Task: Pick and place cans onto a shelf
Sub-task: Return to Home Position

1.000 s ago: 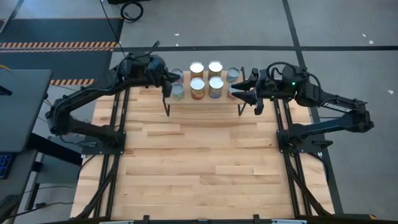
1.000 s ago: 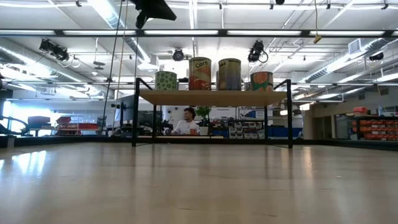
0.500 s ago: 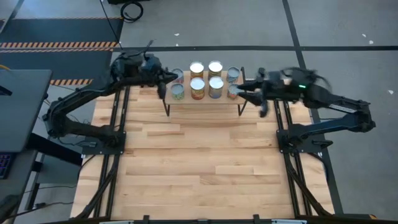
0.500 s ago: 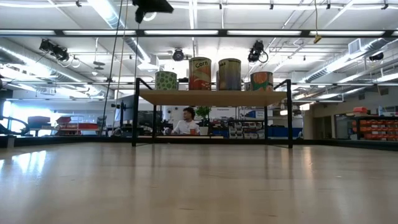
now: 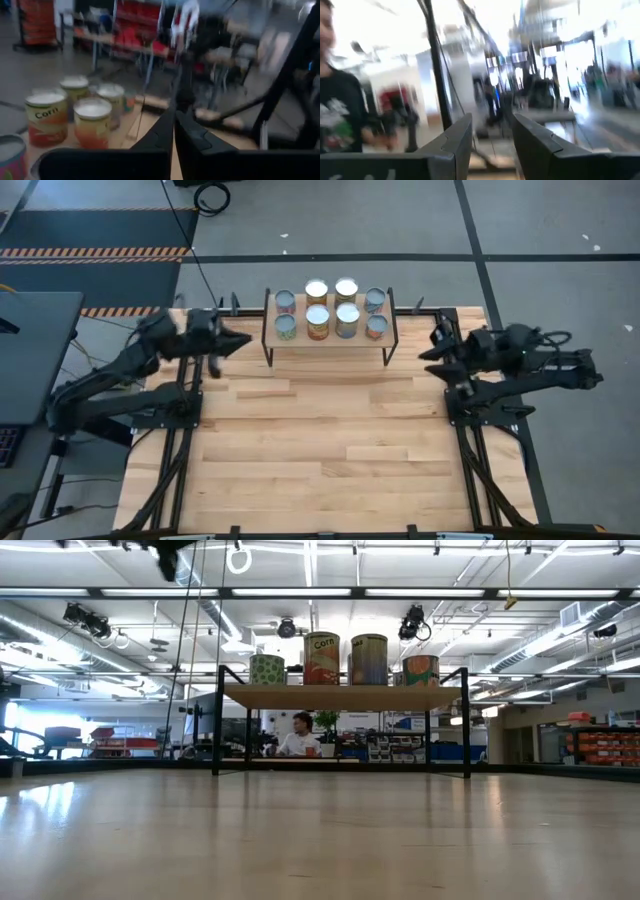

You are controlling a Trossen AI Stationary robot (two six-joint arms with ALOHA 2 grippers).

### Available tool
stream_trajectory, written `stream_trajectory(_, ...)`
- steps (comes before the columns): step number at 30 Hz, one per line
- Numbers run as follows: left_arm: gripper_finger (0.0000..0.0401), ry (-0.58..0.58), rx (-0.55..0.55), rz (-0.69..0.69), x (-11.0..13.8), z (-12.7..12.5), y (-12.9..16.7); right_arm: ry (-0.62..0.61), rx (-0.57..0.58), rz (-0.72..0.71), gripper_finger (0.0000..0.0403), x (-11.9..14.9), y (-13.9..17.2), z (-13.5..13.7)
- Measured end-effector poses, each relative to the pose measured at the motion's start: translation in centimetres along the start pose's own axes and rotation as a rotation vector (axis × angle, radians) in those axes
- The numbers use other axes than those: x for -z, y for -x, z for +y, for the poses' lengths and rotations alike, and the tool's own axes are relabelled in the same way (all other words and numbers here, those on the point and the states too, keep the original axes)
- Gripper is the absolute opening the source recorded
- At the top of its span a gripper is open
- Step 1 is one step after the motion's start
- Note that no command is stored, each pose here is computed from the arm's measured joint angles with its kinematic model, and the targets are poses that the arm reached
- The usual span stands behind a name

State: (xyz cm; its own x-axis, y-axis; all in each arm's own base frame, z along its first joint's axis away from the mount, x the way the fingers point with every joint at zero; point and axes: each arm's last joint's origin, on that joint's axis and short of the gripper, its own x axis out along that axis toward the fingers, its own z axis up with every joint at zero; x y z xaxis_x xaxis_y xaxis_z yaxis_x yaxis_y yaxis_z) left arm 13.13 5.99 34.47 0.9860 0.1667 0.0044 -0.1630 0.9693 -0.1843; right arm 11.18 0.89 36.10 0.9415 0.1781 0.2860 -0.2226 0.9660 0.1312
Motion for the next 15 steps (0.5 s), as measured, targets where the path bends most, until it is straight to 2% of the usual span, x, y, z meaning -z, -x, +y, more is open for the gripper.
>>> stream_trajectory(3,0.0019,0.031,-0.009,-0.102,1.2,-0.9,2.6,0.021,-0.081,-0.100,0.0145,2.0,0.8,-0.1)
stream_trajectory(5,0.0020,0.070,0.009,-0.119,2.8,-1.2,3.5,0.019,-0.078,-0.121,0.0145,4.2,1.0,-0.4)
stream_trajectory(8,0.0023,0.152,0.103,-0.042,5.7,-1.7,3.3,-0.010,-0.036,-0.178,0.0145,7.1,1.1,-0.9)
stream_trajectory(10,0.0024,0.167,0.148,-0.024,6.8,-2.2,3.3,-0.046,-0.055,-0.197,0.0145,8.9,1.6,-1.1)
stream_trajectory(13,0.0023,0.173,0.138,-0.036,7.6,-2.7,3.5,-0.049,-0.135,-0.305,0.0145,10.4,3.5,-0.9)
stream_trajectory(15,0.0023,0.175,0.104,-0.028,8.7,-2.9,3.6,-0.015,-0.128,-0.365,0.0145,11.6,4.9,-1.0)
